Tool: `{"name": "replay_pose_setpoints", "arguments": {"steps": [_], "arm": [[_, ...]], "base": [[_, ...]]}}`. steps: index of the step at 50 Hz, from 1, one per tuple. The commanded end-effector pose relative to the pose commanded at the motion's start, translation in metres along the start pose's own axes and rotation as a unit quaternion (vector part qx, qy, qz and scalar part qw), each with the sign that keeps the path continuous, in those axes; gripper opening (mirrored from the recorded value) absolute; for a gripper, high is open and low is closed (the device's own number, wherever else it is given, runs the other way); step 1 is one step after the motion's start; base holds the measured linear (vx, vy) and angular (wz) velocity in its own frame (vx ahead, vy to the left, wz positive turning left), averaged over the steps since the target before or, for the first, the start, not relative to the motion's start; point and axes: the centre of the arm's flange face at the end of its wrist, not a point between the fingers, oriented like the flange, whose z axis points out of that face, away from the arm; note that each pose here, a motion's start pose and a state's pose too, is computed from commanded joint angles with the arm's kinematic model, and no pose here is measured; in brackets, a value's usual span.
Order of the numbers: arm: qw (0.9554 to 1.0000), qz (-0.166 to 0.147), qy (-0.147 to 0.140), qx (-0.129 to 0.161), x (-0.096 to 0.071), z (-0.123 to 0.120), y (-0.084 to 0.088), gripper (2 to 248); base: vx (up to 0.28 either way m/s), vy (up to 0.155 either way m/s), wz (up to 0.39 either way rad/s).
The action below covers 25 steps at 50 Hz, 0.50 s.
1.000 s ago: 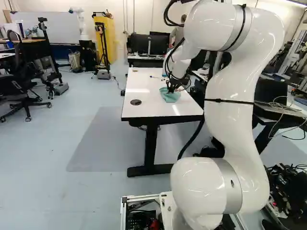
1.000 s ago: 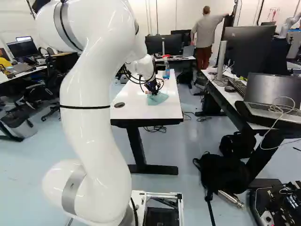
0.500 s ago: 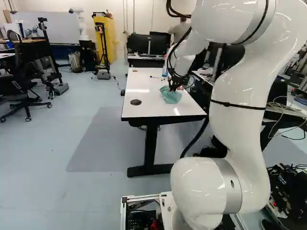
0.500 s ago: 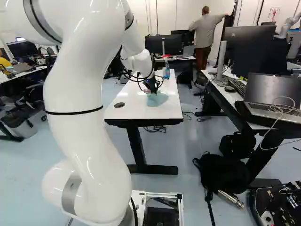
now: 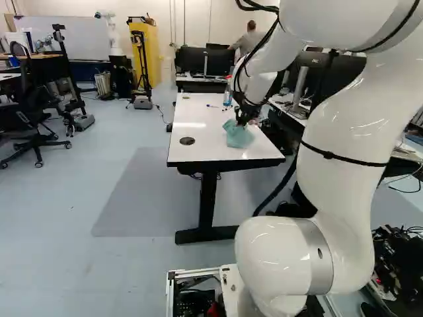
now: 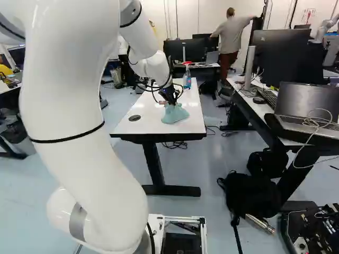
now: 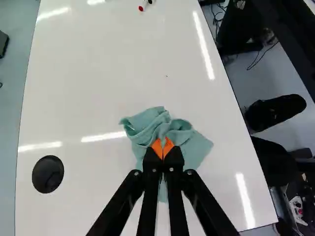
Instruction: Clean the table with the green towel
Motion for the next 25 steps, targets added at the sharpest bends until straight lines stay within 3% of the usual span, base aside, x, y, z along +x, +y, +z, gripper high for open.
{"name": "replay_pose_setpoints", "arguments": {"steps": [25], "arm": [[1.0000,0.001,-0.001,-0.001,-0.0057,-0.0042,0.0012,21]], "base": [[0.000,0.000,0.000]]}}
